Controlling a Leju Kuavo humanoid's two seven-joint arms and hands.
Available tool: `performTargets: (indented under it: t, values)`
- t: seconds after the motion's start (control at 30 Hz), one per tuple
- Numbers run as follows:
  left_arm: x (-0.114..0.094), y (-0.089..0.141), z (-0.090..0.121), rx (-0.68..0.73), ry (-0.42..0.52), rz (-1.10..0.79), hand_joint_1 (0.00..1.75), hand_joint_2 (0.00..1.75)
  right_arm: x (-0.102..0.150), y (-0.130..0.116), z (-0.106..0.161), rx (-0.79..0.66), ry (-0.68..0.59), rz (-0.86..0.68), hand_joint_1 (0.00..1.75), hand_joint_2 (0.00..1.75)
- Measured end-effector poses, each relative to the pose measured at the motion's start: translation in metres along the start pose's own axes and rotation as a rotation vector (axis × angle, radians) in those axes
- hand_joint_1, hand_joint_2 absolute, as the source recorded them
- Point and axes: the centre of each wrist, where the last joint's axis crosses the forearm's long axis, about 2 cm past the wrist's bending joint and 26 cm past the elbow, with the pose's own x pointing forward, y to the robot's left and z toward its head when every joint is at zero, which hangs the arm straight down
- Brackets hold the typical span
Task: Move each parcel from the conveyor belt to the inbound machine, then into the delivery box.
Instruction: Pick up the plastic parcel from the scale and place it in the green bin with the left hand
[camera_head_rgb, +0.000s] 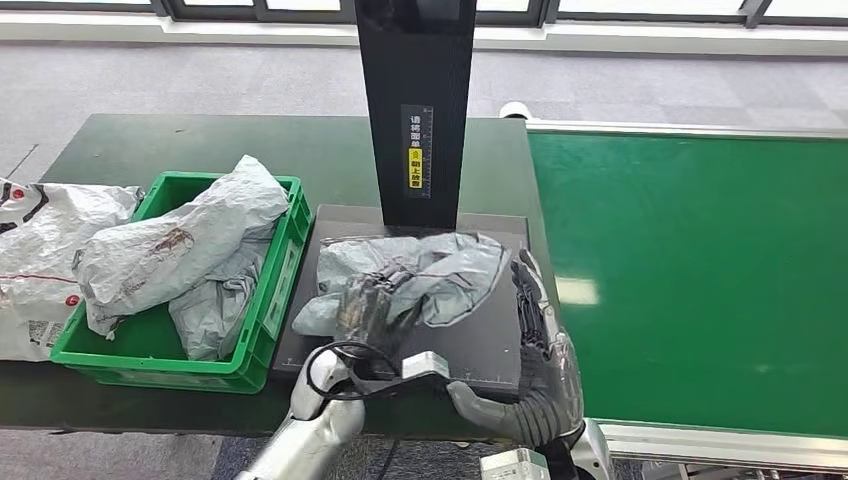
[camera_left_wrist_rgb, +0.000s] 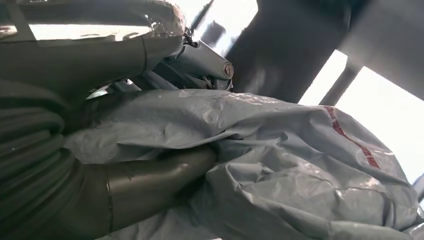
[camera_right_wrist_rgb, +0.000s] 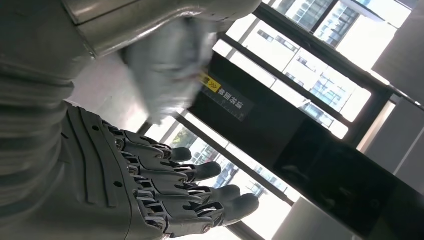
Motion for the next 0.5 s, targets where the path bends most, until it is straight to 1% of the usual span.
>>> performTargets:
  t: [0.1,0.2,0.33,0.5]
  values:
    - [-0.003,0.037,-0.010,0.200,-0.076,-0.022,1.75,1.75,0.001,0.000,0.002,-0.012,-0.002,-0.003,0.00,1.75]
    - [-0.005,0.070,-0.017,0.335,-0.129,-0.076,1.75,1.75,0.001,0.000,0.002,-0.021,-0.005,-0.004,0.00,1.75]
    - [-0.004,0.105,-0.022,0.466,-0.153,-0.141,1.75,1.75,0.002,0.000,0.007,-0.028,0.004,-0.001,0.00,1.75]
    - [-0.001,0.151,-0.021,0.629,-0.166,-0.214,1.75,1.75,0.004,0.001,0.015,-0.029,0.018,-0.001,0.00,1.75]
